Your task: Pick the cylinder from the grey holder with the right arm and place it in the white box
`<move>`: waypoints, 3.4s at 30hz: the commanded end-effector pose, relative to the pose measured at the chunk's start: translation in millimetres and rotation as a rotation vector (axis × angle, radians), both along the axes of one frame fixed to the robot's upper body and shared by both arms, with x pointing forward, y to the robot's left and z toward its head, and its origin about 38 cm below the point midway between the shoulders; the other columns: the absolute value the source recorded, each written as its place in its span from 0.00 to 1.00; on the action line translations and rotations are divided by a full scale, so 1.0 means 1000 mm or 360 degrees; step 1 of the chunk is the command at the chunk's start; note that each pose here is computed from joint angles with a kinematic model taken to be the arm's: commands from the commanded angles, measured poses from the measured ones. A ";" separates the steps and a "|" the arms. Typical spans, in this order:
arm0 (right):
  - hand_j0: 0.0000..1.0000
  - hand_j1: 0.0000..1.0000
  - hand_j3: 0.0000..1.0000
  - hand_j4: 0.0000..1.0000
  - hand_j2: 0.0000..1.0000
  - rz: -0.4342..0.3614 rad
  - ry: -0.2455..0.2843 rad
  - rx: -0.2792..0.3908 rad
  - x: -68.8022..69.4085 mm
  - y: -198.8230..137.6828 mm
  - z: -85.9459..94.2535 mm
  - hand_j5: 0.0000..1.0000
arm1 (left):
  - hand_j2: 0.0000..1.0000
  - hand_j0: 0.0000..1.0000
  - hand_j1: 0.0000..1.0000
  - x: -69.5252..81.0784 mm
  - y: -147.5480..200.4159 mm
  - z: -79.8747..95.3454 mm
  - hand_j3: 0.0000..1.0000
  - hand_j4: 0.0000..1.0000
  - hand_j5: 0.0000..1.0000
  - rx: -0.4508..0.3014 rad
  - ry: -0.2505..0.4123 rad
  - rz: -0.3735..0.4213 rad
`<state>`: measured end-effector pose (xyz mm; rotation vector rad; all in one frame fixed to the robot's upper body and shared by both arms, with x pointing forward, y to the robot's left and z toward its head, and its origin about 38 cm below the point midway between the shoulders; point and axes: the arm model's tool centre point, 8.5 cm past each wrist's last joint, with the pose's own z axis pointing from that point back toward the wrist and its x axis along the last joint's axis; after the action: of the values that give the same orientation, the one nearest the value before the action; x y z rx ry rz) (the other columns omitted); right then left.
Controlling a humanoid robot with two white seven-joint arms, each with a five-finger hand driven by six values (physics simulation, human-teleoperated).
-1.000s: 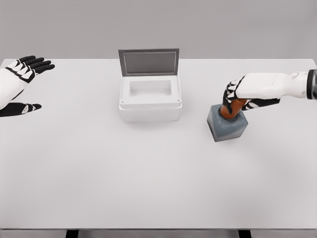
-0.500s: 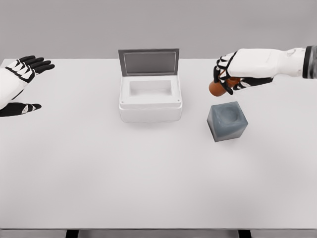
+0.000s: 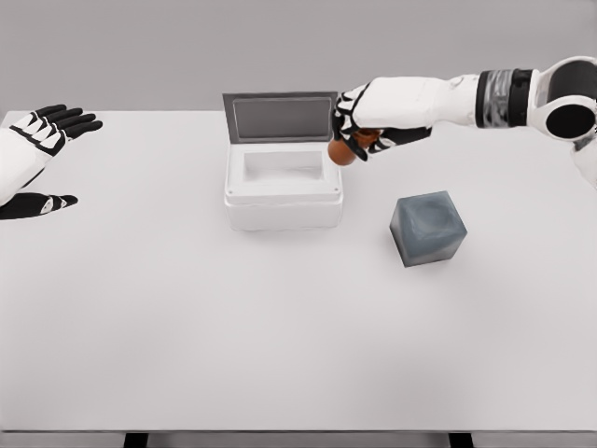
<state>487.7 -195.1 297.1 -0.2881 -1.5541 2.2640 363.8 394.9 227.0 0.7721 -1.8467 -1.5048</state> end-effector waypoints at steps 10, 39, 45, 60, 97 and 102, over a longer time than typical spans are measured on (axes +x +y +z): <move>0.23 0.23 0.23 0.23 0.23 -0.0010 0.0022 -0.0080 0.014 0.016 -0.009 0.23 | 1.00 1.00 1.00 0.000 0.000 0.001 1.00 1.00 1.00 -0.0009 -0.0001 -0.0001; 0.26 0.26 0.26 0.26 0.26 0.0025 0.0004 -0.0123 0.020 0.036 -0.006 0.26 | 1.00 1.00 1.00 0.000 0.000 0.001 1.00 1.00 1.00 -0.0009 -0.0001 -0.0001; 0.26 0.26 0.26 0.26 0.26 0.0037 0.0004 -0.0119 0.020 0.039 -0.005 0.26 | 1.00 1.00 1.00 0.000 0.000 0.001 1.00 1.00 1.00 -0.0014 -0.0001 -0.0001; 0.29 0.29 0.29 0.29 0.29 0.0036 0.0000 -0.0132 0.019 0.037 -0.005 0.29 | 1.00 1.00 1.00 0.000 0.000 0.001 1.00 1.00 1.00 -0.0014 -0.0001 -0.0001; 1.00 1.00 1.00 1.00 1.00 -0.0309 -0.0174 0.0296 -0.052 -0.118 0.031 1.00 | 1.00 1.00 1.00 0.012 -0.018 0.020 1.00 1.00 1.00 -0.0240 0.0168 -0.0161; 1.00 1.00 1.00 1.00 1.00 -0.0308 -0.0052 0.0373 -0.058 -0.116 0.012 1.00 | 1.00 1.00 1.00 0.023 -0.065 0.012 1.00 1.00 1.00 -0.0271 0.0553 -0.0508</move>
<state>429.4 -313.1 300.0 -0.3982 -1.6764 1.9400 395.1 343.7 273.7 0.3383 -1.9456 -1.5163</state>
